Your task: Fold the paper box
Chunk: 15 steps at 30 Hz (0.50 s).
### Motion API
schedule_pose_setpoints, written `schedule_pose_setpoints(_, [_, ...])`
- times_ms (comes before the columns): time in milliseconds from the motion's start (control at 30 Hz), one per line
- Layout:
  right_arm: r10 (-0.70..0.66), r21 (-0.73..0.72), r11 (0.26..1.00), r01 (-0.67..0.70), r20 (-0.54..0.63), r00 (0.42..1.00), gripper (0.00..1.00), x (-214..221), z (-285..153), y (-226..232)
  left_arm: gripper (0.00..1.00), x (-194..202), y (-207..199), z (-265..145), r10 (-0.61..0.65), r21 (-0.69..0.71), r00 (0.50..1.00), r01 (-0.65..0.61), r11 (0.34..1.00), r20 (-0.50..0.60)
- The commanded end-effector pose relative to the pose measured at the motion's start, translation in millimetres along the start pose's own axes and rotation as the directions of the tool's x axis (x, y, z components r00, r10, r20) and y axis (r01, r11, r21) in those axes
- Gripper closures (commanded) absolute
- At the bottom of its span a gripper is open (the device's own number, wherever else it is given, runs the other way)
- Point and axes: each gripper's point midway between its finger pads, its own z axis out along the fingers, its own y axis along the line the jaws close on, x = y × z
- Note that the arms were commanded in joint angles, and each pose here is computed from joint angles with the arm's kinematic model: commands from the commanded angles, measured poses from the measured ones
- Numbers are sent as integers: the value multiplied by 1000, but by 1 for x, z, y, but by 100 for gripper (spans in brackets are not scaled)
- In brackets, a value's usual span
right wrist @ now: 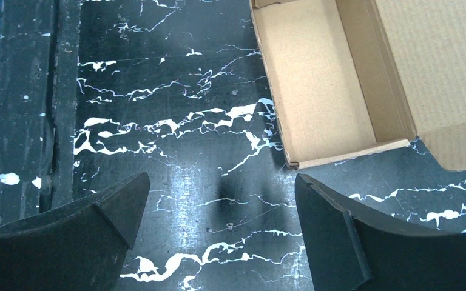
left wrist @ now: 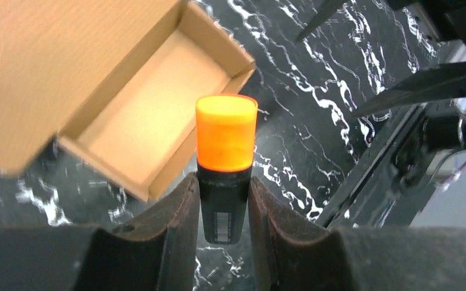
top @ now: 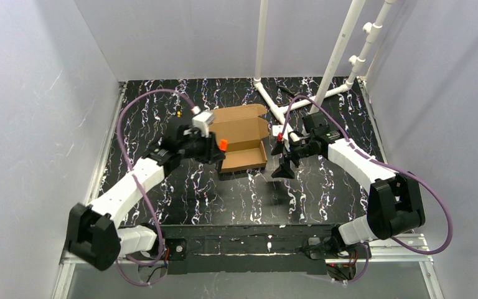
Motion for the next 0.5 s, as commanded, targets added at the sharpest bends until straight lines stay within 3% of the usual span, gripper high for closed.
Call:
schedule_pose_setpoints(0, [-22, -17, 1000, 23, 28, 999, 2, -10, -2, 0, 96, -35, -8, 39, 371, 44, 924, -369, 929, -95])
schedule_pose_setpoints(100, [-24, -18, 1000, 24, 28, 999, 2, -10, -2, 0, 90, -26, 5, 70, 389, 24, 893, -394, 919, -227])
schedule_pose_setpoints(200, [-26, -20, 999, 26, 29, 999, 2, -10, -2, 1, 76, -20, 21, 88, 388, -43, 860, -424, 905, -330])
schedule_pose_setpoints(467, [-20, -32, 999, 20, 17, 1000, 2, -6, -1, 1, 38, -41, 16, 83, 396, -83, 882, -428, 900, -254])
